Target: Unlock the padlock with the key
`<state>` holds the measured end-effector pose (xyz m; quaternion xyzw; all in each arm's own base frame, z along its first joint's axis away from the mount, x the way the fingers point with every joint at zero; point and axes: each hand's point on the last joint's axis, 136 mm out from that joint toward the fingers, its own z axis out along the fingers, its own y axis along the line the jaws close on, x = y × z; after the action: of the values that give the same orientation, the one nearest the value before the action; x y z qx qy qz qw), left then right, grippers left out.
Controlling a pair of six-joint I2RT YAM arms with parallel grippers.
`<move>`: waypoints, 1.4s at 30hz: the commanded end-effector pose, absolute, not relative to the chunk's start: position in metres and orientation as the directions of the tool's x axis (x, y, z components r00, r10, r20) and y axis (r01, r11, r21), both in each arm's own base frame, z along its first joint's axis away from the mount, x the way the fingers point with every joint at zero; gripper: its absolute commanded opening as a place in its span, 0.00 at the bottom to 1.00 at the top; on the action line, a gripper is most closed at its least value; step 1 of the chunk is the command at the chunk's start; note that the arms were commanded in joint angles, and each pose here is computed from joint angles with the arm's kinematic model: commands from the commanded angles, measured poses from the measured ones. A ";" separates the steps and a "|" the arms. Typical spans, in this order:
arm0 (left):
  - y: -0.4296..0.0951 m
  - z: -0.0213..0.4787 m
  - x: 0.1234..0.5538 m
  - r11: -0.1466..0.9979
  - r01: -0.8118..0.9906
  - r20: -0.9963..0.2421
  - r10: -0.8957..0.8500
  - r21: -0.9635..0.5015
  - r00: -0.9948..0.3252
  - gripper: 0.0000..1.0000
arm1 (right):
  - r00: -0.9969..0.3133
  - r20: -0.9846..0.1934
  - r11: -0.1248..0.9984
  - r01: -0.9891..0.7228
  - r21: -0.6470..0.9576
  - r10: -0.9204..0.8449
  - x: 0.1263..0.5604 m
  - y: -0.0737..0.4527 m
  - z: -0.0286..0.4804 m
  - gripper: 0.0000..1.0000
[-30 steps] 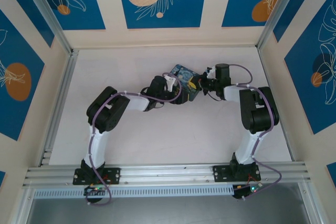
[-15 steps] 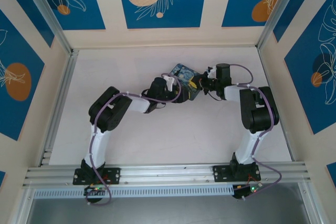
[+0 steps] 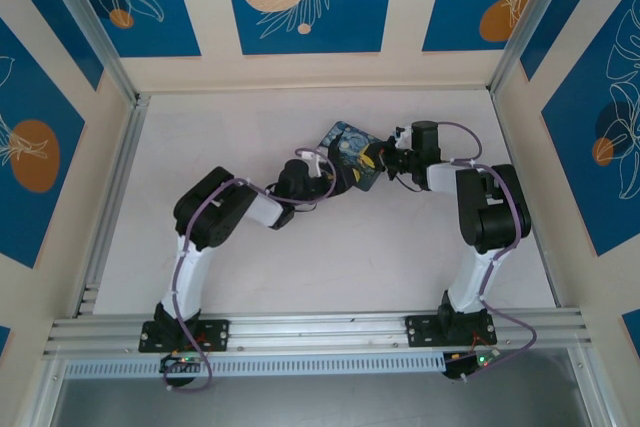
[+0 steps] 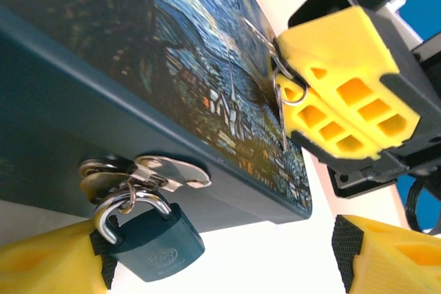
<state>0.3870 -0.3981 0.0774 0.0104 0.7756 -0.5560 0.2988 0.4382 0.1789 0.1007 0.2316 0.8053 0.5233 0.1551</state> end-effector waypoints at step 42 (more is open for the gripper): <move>-0.403 0.048 0.396 0.378 0.155 -0.354 -0.541 -0.913 -0.763 0.66 | -0.842 0.044 0.342 0.266 0.902 0.537 0.438 0.178 0.083 0.00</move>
<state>0.3981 -0.3995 0.0739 -0.1337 0.7402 -0.5734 0.3249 0.4405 0.1787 0.1013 0.2292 0.8028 0.5269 0.1592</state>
